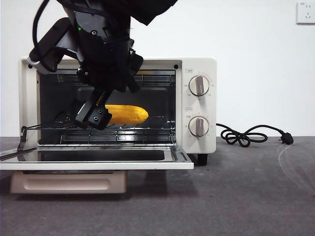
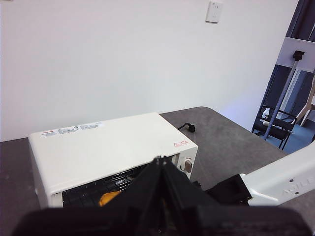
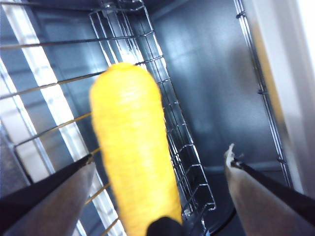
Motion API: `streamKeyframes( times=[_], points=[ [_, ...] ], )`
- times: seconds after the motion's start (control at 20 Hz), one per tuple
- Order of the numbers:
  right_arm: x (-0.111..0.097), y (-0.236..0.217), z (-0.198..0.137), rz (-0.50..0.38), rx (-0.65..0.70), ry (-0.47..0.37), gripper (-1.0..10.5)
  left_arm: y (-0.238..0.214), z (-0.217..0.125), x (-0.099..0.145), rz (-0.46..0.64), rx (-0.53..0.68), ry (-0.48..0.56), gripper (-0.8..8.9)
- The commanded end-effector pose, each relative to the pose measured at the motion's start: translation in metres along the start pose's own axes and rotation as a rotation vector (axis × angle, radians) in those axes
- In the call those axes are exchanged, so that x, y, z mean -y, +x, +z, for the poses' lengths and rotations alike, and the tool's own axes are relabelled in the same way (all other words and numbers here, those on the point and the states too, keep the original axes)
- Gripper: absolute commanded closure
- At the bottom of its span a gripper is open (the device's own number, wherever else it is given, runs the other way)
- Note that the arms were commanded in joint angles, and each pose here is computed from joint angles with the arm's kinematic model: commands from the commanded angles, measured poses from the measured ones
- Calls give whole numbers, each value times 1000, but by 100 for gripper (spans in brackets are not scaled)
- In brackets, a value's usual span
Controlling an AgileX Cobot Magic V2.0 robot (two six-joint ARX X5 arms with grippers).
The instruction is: Take the corn from the table,put the corn in the oven
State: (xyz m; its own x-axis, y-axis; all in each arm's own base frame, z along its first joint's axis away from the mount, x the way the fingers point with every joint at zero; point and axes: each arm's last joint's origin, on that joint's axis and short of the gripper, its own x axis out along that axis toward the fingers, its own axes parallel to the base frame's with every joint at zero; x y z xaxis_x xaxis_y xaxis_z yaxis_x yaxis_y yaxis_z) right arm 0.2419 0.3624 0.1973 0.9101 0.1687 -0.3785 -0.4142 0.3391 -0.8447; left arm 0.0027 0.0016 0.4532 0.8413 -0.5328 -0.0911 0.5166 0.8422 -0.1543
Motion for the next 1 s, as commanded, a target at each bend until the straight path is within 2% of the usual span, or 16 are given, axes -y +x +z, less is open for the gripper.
streamKeyframes(
  times=[0.05,0.6,1.0],
  points=[
    [-4,-3,1,-11,-6,7,506,-1,0,0,1,6,18,819],
    [-16,-27,6,11,-58,27,509,-1,0,0,1,6,19,819],
    [-17,-48,17,-57,-42,45,510,-1,0,0,0,5,19,819]
  ],
)
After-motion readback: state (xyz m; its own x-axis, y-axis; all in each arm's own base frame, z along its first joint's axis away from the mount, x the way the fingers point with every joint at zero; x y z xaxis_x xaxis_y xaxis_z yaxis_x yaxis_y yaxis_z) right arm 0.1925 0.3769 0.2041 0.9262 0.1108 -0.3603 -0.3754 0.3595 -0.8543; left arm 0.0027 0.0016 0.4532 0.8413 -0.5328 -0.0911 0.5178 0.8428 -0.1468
